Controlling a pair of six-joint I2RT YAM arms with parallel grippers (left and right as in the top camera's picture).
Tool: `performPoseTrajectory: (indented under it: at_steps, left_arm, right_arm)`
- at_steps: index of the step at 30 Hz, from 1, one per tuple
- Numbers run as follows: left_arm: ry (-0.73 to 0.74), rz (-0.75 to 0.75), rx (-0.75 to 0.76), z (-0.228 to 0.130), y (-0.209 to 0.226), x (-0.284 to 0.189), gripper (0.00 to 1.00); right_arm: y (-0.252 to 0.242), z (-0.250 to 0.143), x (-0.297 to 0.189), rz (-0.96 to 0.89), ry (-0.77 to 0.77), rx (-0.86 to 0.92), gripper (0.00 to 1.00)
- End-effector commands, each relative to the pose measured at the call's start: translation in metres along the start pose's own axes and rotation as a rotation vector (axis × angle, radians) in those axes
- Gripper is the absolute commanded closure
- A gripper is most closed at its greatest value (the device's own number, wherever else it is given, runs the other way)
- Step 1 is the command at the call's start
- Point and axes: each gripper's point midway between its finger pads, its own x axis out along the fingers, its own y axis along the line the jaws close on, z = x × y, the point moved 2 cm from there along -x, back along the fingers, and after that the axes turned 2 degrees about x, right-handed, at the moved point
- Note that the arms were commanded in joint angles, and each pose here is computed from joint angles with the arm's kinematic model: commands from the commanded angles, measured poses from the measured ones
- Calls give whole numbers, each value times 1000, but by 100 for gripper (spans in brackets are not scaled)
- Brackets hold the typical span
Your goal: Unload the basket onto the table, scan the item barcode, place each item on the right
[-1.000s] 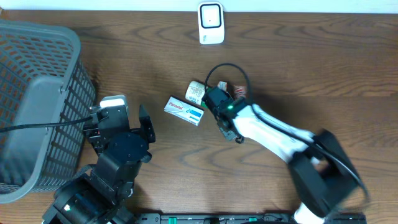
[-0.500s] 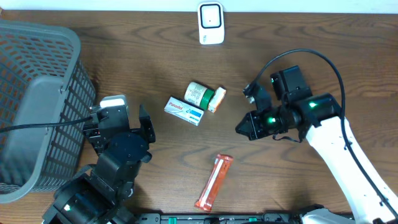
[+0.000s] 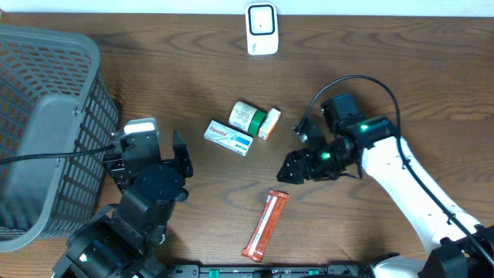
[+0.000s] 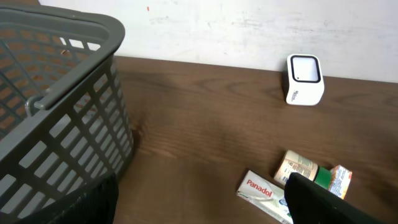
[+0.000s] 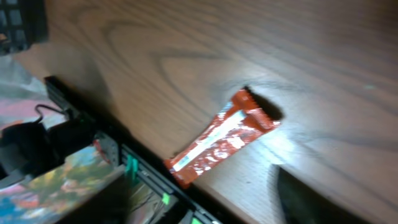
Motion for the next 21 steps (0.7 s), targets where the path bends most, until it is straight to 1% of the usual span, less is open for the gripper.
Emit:
performPoseTrajectory:
  at_steps: [1,2,5,8,10,12,13,15,17,19,21]
  left_arm:
    - [-12,17,5,3,3,-1,14]
    - [-12,17,5,3,3,-1,14]
    - [-11,17,5,3,3,-1,14]
    - [-12,17,5,3,3,-1,14]
    - [-12,17,5,3,3,-1,14]
    - [-12,17,5,3,3,-1,14]
    - [-12,17,5,3,3,-1,14]
    - [-12,17,5,3,3,-1,14]
    - [-11,17,5,3,3,-1,14]
    - [-12,17,5,3,3,-1,14]
    - [-11,17,5,3,3,-1,14]
  right_arm:
    - [14,0,4,46,2,123,1]
    - [13,0,6,28,2,147,1]
    - [-10,-12,11,-172,-2,456,1]
    - [-17,-18,25,-317,-39,586,1]
    - [-15,-20,41,-372,-48,633,1]
    - [-15,-25,61,-418,-23,668,1]
    - [-16,-26,64,-428,-21,675,1]
    - [-26,-32,83,-503,14,686,1]
    - [-32,-37,95,-540,51,688,1]
    - [-36,-41,105,-567,77,685,4]
    - [-37,-46,114,-573,113,688,11]
